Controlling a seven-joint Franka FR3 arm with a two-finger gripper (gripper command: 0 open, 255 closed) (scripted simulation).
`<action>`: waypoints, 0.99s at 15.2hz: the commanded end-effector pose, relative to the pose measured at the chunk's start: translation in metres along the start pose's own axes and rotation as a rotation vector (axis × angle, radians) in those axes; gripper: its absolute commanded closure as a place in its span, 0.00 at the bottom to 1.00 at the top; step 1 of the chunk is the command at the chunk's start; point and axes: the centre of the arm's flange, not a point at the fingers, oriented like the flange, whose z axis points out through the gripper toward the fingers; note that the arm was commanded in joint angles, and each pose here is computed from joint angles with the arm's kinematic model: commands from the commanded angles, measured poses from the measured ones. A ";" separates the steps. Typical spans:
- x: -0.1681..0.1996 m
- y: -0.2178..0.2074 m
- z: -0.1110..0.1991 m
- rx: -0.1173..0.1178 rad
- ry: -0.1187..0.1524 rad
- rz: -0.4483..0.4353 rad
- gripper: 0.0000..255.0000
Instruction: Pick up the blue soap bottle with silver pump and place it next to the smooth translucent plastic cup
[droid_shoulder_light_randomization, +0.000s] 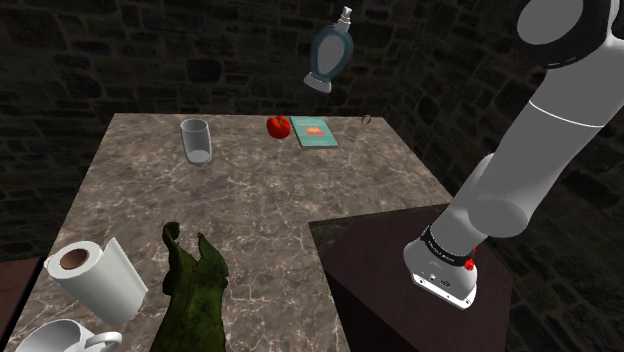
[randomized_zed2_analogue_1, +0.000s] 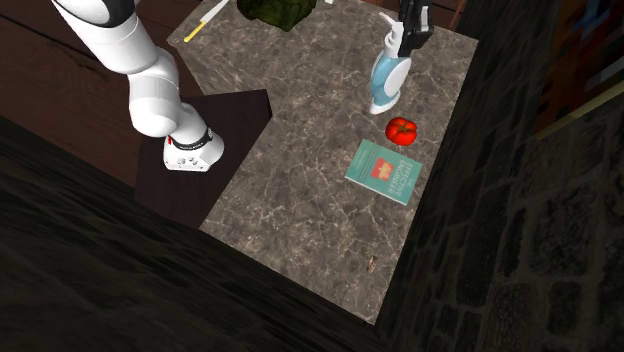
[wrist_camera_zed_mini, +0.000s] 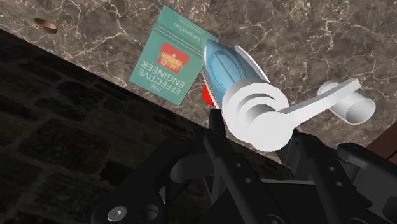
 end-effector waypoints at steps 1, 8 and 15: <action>-0.003 -0.028 -0.003 0.000 0.000 0.001 1.00; -0.006 -0.119 -0.017 0.000 0.000 0.001 1.00; -0.009 -0.211 -0.031 0.000 0.000 0.001 1.00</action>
